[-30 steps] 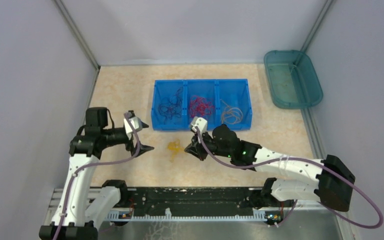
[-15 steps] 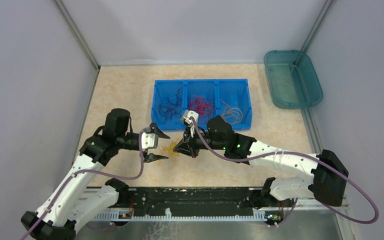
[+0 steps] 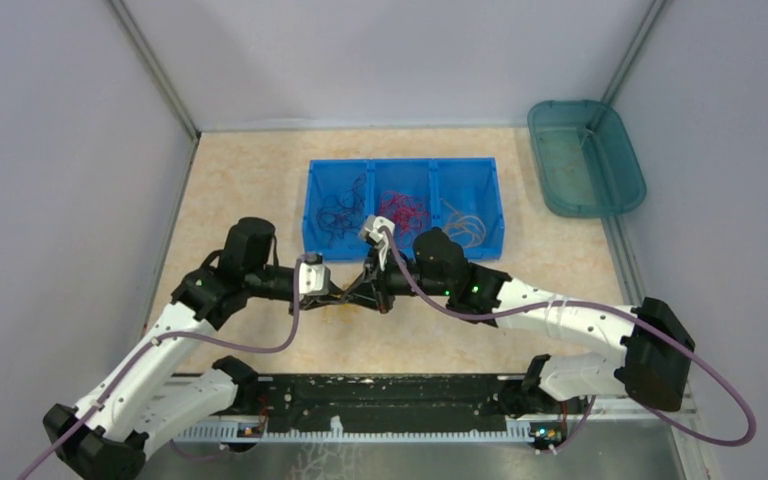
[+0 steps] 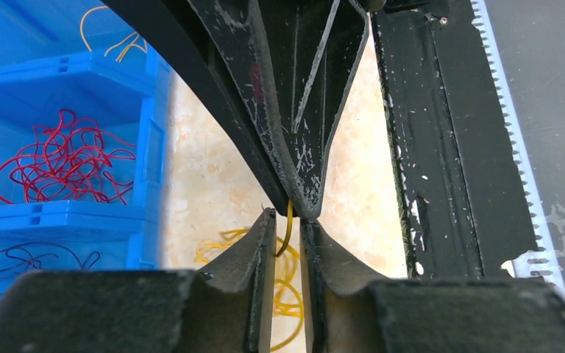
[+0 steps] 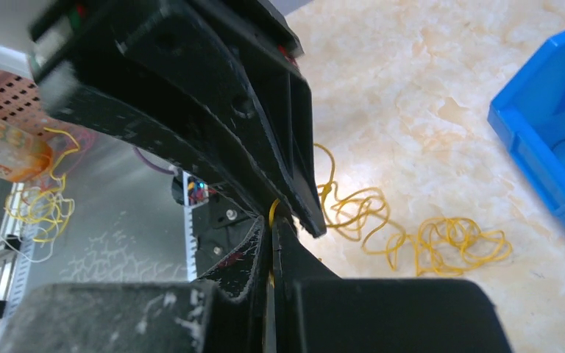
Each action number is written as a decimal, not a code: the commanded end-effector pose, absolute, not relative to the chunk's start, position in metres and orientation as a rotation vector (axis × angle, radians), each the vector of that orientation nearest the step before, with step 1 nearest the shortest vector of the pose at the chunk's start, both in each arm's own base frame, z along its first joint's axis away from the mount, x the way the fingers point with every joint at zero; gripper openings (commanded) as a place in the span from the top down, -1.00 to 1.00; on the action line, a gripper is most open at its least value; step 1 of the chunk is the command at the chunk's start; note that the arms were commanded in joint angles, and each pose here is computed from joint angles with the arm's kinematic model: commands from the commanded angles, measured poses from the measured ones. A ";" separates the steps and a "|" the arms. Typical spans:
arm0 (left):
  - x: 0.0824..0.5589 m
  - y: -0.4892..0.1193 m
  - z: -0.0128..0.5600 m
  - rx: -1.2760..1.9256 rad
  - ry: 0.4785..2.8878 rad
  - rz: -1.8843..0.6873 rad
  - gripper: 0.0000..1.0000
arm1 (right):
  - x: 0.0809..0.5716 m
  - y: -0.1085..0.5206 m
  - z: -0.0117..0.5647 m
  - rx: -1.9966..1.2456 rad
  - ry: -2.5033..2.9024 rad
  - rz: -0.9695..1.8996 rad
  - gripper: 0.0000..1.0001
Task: Untangle the cables
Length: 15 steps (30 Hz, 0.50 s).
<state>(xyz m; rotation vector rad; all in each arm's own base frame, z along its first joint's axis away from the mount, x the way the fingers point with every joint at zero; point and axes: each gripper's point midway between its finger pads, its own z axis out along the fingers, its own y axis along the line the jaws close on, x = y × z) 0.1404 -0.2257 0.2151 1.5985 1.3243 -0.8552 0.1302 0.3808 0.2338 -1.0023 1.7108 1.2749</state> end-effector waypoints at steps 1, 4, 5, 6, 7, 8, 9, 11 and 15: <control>0.142 -0.227 0.215 1.587 1.316 -0.838 0.65 | 0.127 0.388 0.281 -0.950 1.562 1.373 1.00; 0.145 -0.225 0.214 1.575 1.338 -0.808 0.86 | 0.136 0.379 0.289 -0.865 1.551 1.380 0.77; 0.145 -0.224 0.213 1.575 1.344 -0.805 0.86 | 0.140 0.374 0.292 -0.830 1.536 1.383 0.64; 0.145 -0.224 0.214 1.575 1.341 -0.803 0.87 | 0.144 0.369 0.295 -0.793 1.519 1.386 0.46; 0.145 -0.224 0.216 1.572 1.342 -0.800 0.88 | 0.147 0.362 0.297 -0.759 1.507 1.379 0.27; 0.147 -0.224 0.218 1.564 1.340 -0.795 0.91 | 0.151 0.355 0.297 -0.727 1.497 1.369 0.10; 0.150 -0.225 0.223 1.543 1.342 -0.791 0.93 | 0.154 0.350 0.298 -0.705 1.486 1.359 -0.01; 0.155 -0.229 0.234 1.498 1.351 -0.800 0.97 | 0.155 0.340 0.292 -0.669 1.478 1.343 -0.26; 0.162 -0.240 0.264 1.377 1.372 -0.875 0.98 | 0.150 0.329 0.283 -0.675 1.411 1.324 -0.41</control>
